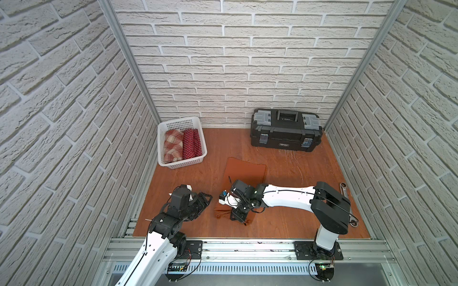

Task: Roll up the skirts
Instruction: Roll the skirt at the center of the board.

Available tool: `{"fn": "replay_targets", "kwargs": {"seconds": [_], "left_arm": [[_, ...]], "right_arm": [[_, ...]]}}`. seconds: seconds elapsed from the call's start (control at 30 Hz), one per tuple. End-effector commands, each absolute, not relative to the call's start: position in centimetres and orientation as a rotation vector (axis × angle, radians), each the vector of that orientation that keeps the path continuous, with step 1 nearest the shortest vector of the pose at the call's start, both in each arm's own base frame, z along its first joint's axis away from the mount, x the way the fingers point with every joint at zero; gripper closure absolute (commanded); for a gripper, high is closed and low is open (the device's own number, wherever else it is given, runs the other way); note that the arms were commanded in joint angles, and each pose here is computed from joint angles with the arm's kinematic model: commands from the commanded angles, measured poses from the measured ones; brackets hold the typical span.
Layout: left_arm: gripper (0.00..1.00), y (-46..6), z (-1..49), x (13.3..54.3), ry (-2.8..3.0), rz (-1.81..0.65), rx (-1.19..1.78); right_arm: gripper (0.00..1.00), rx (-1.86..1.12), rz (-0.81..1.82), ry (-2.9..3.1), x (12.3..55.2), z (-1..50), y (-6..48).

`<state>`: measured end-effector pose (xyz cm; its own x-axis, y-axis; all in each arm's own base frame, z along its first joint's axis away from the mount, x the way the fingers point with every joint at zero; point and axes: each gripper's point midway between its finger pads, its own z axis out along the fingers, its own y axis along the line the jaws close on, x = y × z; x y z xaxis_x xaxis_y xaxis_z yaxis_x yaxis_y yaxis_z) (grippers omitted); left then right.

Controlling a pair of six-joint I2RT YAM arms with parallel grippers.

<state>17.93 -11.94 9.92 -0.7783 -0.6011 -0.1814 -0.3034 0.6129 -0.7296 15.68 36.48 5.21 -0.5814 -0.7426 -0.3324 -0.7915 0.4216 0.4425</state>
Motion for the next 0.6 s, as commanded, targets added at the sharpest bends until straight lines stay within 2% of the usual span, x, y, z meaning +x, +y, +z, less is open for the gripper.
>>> {"fn": "replay_targets", "kwargs": {"seconds": [0.0,0.07,0.1,0.17,0.23,0.57], "left_arm": [[0.38,-12.6,9.9,18.3,2.422,-1.015,-0.628],[0.42,-12.9,9.8,18.2,2.441,-1.004,-0.595],[0.49,-13.2,9.7,18.2,2.447,-1.008,-0.574],[0.69,-13.6,9.7,18.2,2.451,-0.998,-0.54],[1.0,-13.8,9.6,18.0,2.45,-0.968,-0.497],[1.0,-15.9,8.9,16.7,2.471,-0.878,-0.269]], "right_arm": [[0.96,-1.447,1.21,2.588,13.8,7.3,37.5],[0.96,-1.439,1.231,2.634,14.1,6.4,37.3],[0.96,-1.412,1.258,2.653,14.5,6.1,37.3],[0.94,-1.376,1.286,2.678,15.3,5.5,36.9],[0.94,-1.323,1.32,2.703,16.3,5.1,36.4],[0.97,-1.184,1.487,2.748,18.4,3.7,35.3]]}}
